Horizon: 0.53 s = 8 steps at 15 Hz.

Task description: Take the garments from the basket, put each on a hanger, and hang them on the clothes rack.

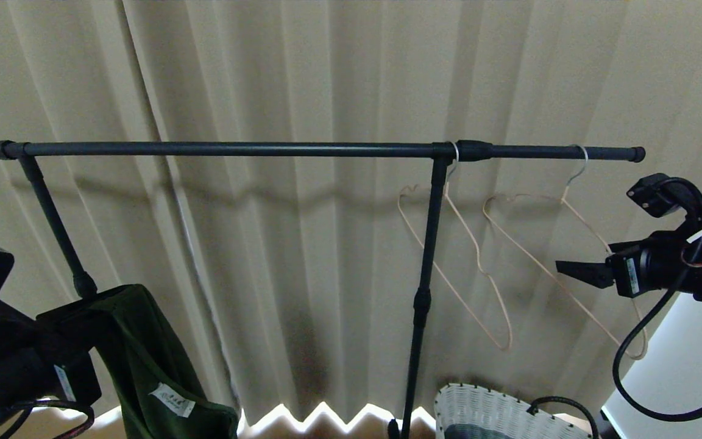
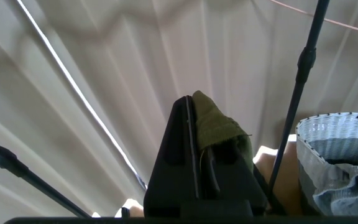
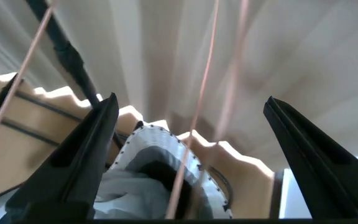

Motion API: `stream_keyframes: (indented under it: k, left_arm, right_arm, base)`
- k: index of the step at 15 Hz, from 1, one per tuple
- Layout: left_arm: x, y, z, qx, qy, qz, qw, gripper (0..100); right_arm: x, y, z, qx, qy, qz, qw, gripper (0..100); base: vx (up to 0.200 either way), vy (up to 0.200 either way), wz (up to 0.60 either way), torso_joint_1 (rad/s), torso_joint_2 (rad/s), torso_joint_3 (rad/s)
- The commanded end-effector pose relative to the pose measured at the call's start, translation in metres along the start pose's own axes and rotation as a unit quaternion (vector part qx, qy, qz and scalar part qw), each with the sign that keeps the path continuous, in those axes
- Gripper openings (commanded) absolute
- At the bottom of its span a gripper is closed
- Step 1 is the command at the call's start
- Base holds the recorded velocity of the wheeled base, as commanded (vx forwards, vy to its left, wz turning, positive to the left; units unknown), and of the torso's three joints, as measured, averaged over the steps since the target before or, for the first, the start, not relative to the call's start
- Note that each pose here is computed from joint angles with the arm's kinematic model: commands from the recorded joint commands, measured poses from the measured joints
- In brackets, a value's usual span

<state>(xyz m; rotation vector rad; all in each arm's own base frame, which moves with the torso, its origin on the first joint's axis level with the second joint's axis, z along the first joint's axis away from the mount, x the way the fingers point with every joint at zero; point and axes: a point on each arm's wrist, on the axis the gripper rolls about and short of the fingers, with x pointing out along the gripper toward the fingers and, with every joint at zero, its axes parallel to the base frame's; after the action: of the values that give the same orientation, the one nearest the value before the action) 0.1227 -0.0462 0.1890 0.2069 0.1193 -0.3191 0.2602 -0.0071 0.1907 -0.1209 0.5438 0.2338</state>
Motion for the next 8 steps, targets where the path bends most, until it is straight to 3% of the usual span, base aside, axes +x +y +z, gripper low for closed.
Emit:
stream_keyframes:
  k: [1, 8]
  left_arm:
    - [0.0004, -0.0001, -0.0004, 0.000, 0.001, 0.000, 1.0000, 0]
    - [0.0001, 0.0000, -0.0003, 0.000, 0.000, 0.000, 1.0000, 0]
  right_arm:
    - [0.0020, -0.0023, -0.0012, 0.002, 0.007, -0.015, 0.9999, 100]
    - [0.0103, -0.0055, -0.0048, 0.005, 0.027, -0.054, 0.9982, 100]
  base:
    - [0.000, 0.000, 0.00, 0.000, 0.00, 0.000]
    - [0.000, 0.000, 0.00, 0.000, 0.00, 0.000]
